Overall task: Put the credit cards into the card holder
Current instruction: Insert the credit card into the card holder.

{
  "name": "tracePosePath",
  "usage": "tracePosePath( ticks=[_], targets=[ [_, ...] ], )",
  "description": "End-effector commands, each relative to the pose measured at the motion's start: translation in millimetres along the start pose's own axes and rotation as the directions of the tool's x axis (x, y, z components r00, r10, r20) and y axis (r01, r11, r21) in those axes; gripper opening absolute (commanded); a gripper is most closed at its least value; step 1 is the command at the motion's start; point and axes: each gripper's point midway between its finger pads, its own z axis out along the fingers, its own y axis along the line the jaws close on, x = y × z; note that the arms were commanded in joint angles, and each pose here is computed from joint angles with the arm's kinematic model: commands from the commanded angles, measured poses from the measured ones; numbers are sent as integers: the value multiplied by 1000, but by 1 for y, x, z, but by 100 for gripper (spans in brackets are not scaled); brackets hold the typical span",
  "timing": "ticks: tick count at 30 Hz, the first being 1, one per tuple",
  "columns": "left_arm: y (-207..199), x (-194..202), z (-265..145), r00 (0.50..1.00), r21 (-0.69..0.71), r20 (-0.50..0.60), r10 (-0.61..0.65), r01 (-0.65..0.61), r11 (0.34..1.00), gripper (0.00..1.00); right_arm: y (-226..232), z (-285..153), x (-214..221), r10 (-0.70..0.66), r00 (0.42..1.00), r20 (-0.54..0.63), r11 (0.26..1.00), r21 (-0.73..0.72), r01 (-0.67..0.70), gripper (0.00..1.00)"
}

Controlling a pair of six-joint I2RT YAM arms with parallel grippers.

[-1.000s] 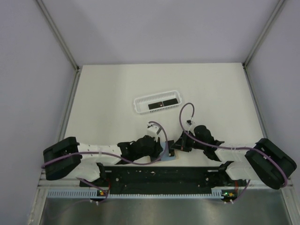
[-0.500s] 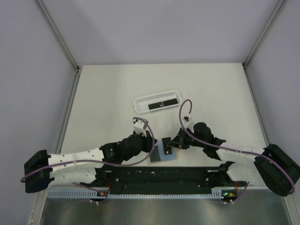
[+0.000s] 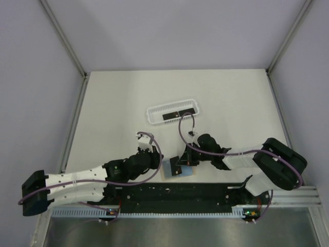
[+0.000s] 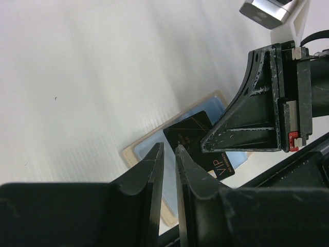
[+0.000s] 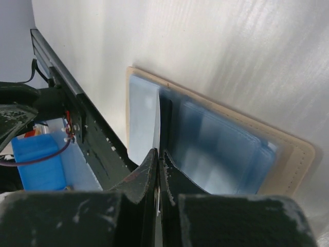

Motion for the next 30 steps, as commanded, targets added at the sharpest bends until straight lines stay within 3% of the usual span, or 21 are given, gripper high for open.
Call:
tracePosePath(
  ticks=[1, 10, 21, 23, 26, 30],
  targets=[
    [2, -4, 0, 1000, -8, 21, -1, 1, 1000, 22, 28, 5, -19, -46, 998, 46, 996, -77, 50, 0],
    [-5, 10, 10, 999, 3, -37, 29, -29, 1000, 21, 30, -23, -35, -90, 988, 123, 996, 31, 87, 0],
    [17, 37, 6, 996, -43, -90, -27, 23, 999, 17, 16, -22, -13, -9, 1000, 4, 997, 81, 8, 0],
    [23, 43, 7, 994, -68, -105, -25, 18, 998, 14, 11, -20, -12, 6, 1000, 0, 996, 88, -6, 0],
    [24, 52, 8, 990, -71, -135, -37, 27, 997, 1, 8, -18, -9, 25, 1000, -9, 997, 79, -24, 0],
    [22, 66, 9, 982, -53, -179, -54, 45, 998, 0, 5, -16, -7, 38, 999, -25, 997, 64, -36, 0]
  ],
)
